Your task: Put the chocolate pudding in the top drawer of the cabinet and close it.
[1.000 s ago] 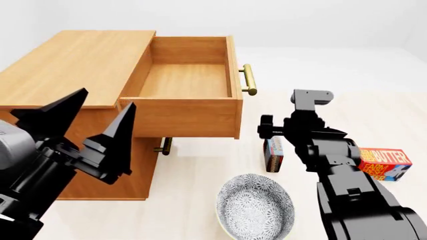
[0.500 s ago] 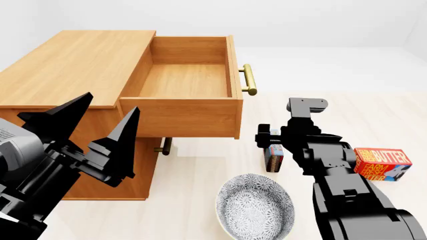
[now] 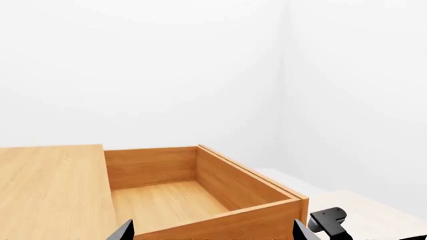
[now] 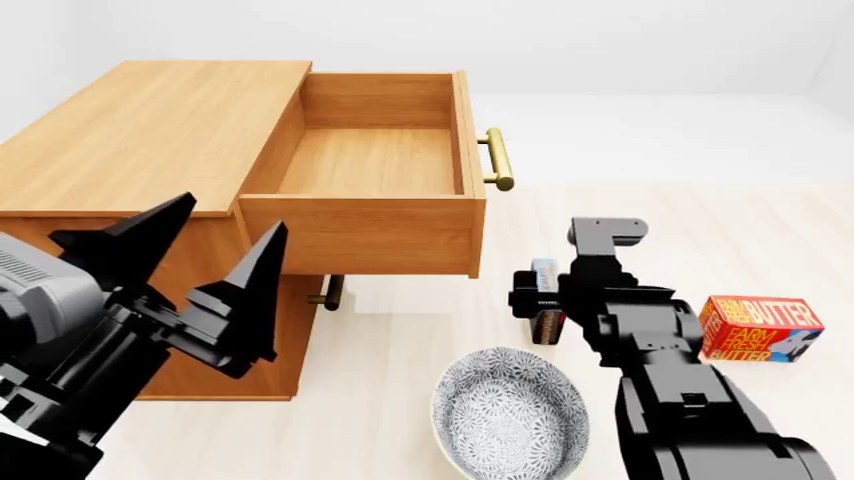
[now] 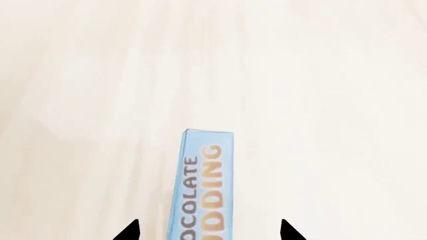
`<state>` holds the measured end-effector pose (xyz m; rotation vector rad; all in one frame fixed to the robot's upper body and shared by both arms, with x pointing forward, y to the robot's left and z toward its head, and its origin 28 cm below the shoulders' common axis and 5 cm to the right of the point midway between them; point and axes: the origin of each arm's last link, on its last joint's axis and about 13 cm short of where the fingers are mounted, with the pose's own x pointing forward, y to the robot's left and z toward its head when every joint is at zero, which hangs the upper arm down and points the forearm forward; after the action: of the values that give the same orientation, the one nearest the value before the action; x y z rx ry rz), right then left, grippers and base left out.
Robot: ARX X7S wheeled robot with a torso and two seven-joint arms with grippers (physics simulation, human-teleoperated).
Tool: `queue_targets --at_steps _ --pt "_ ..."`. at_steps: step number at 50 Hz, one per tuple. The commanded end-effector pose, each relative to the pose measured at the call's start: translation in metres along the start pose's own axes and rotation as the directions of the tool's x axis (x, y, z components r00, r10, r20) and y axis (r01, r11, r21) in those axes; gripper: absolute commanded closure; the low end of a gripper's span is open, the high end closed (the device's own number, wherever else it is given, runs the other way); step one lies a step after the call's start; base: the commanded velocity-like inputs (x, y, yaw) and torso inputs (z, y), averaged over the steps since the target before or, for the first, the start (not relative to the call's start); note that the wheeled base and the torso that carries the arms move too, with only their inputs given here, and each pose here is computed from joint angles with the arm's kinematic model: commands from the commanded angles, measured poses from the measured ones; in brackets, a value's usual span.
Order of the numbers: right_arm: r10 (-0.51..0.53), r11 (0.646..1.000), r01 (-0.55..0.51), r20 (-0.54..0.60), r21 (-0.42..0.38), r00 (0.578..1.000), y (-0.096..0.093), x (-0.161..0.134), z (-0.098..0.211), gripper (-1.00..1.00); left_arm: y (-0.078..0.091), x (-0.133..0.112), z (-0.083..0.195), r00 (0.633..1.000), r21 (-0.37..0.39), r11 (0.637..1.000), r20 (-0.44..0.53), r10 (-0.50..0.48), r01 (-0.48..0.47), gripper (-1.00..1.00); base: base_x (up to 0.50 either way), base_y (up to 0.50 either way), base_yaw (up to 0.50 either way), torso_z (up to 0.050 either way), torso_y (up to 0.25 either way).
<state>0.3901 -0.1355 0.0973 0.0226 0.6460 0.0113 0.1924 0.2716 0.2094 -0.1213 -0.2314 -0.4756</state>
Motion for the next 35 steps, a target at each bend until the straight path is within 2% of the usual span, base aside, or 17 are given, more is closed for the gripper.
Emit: queue_targets --at_steps 1,20,35 --pt "-0.004 1.0 0.004 -0.025 -0.013 1.0 -0.001 0.001 -0.008 -1.0 0.0 0.0 -0.002 1.0 -0.003 1.0 -0.007 -0.002 0.002 -1.0 0.0 0.0 0.0 0.0 0.0" --pt "0.003 1.0 -0.004 -0.059 -0.01 0.998 0.0 0.003 -0.019 -1.0 0.0 0.001 -0.004 1.0 -0.009 1.0 -0.013 -0.004 0.004 -1.0 0.0 0.0 0.0 0.0 0.0" --pt "0.011 1.0 -0.011 -0.079 -0.004 0.997 0.0 0.001 -0.016 -1.0 0.0 0.001 -0.004 1.0 -0.01 1.0 -0.015 -0.006 0.006 -1.0 0.0 0.0 0.0 0.0 0.0"
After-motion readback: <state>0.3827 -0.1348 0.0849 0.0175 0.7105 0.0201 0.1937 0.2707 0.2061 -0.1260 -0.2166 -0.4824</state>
